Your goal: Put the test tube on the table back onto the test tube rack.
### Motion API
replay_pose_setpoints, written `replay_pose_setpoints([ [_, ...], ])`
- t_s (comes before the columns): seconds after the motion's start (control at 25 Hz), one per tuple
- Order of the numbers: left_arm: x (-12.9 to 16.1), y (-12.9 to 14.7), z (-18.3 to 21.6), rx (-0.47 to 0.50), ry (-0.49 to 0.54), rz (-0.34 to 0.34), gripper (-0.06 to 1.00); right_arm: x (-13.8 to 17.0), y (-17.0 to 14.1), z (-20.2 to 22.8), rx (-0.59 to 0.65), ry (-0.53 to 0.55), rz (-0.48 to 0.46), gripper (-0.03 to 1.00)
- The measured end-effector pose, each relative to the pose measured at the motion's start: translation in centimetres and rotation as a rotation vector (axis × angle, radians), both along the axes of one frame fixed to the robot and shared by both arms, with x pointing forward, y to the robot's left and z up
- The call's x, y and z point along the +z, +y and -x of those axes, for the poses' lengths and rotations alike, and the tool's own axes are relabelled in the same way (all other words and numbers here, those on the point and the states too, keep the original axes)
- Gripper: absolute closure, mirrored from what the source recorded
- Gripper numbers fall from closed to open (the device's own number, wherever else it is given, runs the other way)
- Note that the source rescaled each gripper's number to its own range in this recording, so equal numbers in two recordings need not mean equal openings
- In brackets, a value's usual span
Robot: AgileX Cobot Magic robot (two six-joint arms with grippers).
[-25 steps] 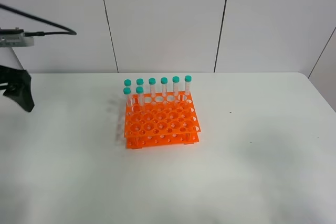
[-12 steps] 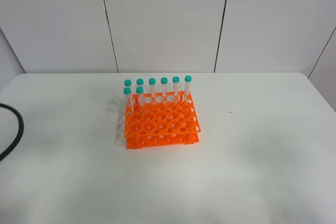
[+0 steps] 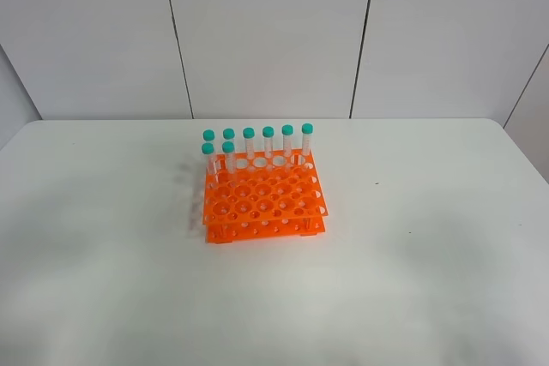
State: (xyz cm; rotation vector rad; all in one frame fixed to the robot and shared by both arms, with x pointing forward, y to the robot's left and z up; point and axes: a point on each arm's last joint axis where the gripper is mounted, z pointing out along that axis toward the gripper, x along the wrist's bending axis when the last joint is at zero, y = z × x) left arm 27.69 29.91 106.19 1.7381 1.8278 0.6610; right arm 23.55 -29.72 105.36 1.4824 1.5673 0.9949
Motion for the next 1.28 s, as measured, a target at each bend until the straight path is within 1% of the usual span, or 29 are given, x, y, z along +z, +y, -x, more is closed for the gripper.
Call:
replay_pose_setpoints([
  [0.08, 0.2, -0.1, 0.9, -0.002, -0.057, -0.004, -0.06, 0.0, 0.0, 0.0, 0.0, 0.0, 0.0, -0.03],
  [0.28, 0.4, -0.3, 4.0, -0.003, -0.239, -0.015, -0.06, 0.0, 0.0, 0.0, 0.0, 0.0, 0.0, -0.03],
  [0.4, 0.3, -0.4, 5.5, -0.024, -0.329, -0.015, -0.06, 0.0, 0.0, 0.0, 0.0, -0.001, 0.0, -0.03],
  [0.64, 0.3, -0.3, 5.8, -0.086, -0.341, -0.002, -0.06, 0.0, 0.0, 0.0, 0.0, -0.001, 0.0, -0.03],
  [1.28, 0.2, -0.3, 5.7, -0.089, -0.337, 0.001, -0.06, 0.0, 0.0, 0.0, 0.0, -0.001, 0.0, -0.03],
])
